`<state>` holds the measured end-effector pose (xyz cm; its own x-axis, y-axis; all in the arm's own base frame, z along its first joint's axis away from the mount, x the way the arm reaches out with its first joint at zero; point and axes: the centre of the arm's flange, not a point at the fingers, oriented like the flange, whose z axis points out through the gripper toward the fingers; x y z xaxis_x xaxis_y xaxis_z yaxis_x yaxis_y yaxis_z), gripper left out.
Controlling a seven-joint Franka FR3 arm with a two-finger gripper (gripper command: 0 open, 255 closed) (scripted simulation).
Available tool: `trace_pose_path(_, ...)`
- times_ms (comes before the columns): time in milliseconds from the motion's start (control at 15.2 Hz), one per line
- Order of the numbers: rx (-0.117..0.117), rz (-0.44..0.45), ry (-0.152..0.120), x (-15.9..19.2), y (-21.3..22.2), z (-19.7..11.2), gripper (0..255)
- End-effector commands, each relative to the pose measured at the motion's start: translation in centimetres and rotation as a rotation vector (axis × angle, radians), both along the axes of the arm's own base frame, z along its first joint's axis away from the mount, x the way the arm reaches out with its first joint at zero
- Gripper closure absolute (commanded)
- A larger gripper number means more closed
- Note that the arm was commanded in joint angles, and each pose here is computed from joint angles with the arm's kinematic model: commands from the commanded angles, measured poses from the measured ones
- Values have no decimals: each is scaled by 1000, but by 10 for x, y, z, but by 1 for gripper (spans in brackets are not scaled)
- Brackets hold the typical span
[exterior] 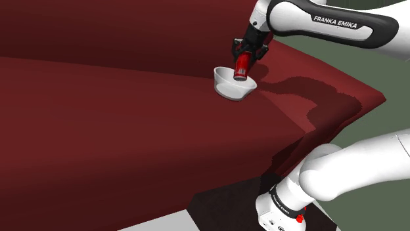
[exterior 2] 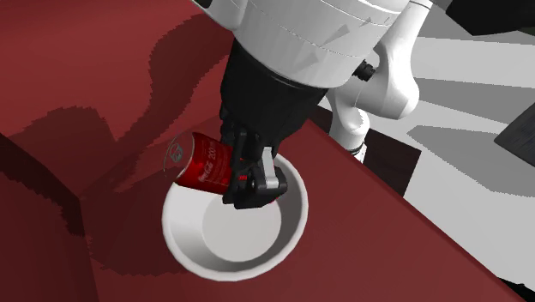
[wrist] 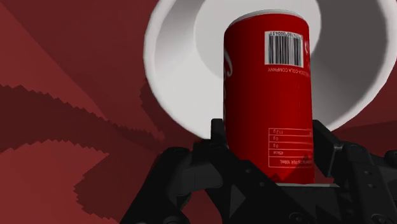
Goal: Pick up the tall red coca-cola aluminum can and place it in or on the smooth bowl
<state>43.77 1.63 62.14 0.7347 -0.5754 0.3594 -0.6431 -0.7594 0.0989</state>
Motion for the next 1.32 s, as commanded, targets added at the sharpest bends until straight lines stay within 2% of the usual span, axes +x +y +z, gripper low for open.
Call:
trace_pose_path(0,0,0,-1,-1,0,-11,255)
trace_pose_path(594,0,0,-1,-1,0,-17,255)
trace_pose_path(660,0,0,-1,-1,0,-17,0)
trace_pose_path(990,0,0,-1,-1,0,-17,0)
trace_pose_path(1254,0,0,-1,-12,15,29,0)
